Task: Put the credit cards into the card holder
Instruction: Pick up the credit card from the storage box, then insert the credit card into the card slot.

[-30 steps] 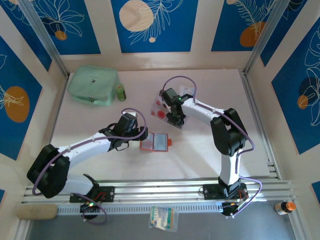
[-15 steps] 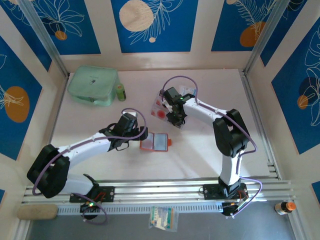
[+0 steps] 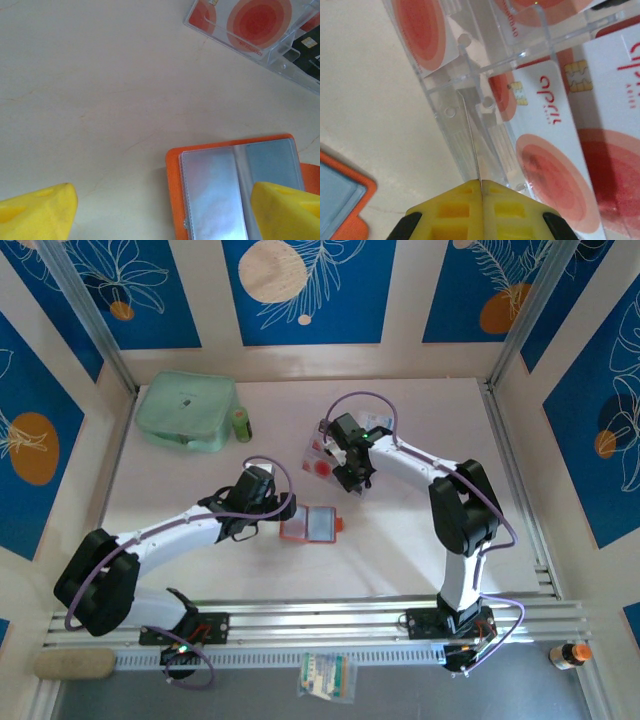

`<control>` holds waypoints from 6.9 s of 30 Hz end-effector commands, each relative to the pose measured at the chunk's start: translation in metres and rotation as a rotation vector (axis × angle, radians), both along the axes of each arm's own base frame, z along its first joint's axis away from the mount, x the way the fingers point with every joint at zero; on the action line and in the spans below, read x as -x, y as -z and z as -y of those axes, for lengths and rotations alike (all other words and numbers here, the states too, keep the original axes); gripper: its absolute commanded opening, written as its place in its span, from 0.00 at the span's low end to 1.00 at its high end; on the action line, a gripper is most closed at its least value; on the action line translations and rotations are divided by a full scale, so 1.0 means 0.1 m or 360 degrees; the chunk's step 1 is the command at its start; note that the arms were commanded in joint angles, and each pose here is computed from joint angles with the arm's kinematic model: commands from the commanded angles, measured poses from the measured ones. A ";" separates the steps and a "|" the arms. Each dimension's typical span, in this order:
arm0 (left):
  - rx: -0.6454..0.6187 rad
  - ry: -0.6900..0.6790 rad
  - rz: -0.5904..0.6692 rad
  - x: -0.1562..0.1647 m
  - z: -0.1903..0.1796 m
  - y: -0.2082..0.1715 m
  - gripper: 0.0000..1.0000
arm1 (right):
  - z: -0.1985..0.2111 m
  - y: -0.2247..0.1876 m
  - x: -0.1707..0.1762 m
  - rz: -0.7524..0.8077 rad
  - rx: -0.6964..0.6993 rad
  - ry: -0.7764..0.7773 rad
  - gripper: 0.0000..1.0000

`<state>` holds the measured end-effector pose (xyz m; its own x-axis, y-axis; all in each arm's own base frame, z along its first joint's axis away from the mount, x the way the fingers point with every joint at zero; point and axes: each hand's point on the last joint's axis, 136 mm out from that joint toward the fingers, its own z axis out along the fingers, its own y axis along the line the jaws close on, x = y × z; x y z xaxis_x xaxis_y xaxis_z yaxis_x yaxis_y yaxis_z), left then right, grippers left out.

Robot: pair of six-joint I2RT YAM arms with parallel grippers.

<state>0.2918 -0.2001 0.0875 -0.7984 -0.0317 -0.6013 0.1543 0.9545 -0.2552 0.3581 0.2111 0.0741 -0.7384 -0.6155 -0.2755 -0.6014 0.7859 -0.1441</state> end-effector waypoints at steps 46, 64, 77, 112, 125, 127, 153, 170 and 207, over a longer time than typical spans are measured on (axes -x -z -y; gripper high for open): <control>-0.0479 0.0278 -0.0091 0.10 0.07 0.27 0.91 | -0.60 -0.40 0.83 -0.0276 -0.1677 0.0819 0.00; -0.0573 0.0226 -0.0161 0.22 -0.12 0.49 0.91 | -0.73 -0.09 0.87 -0.0321 -0.1679 0.0812 0.00; -0.0601 0.0182 -0.0205 0.28 -0.20 0.60 0.91 | -0.81 -0.02 0.87 -0.0319 -0.1666 0.0791 0.00; -0.0579 0.0174 -0.0206 0.29 -0.21 0.62 0.90 | -0.95 0.19 0.89 -0.0405 -0.1647 0.0783 0.00; -0.0574 0.0176 -0.0202 0.29 -0.20 0.62 0.90 | -0.94 0.29 1.05 -0.0443 -0.1601 0.0777 0.00; -0.0574 0.0176 -0.0202 0.29 -0.20 0.63 0.90 | -0.92 0.30 1.07 -0.0443 -0.1597 0.0781 0.00; -0.0566 0.0174 -0.0199 0.29 -0.19 0.64 0.90 | -0.91 0.36 1.16 -0.0534 -0.1483 0.0804 0.00; -0.0547 0.0174 -0.0192 0.28 -0.17 0.63 0.90 | -1.04 0.50 1.19 -0.0711 -0.1378 0.0795 0.00; -0.0553 -0.0104 -0.0259 0.31 -0.54 0.66 0.91 | -1.22 0.29 1.00 -0.0652 -0.1050 0.0519 0.13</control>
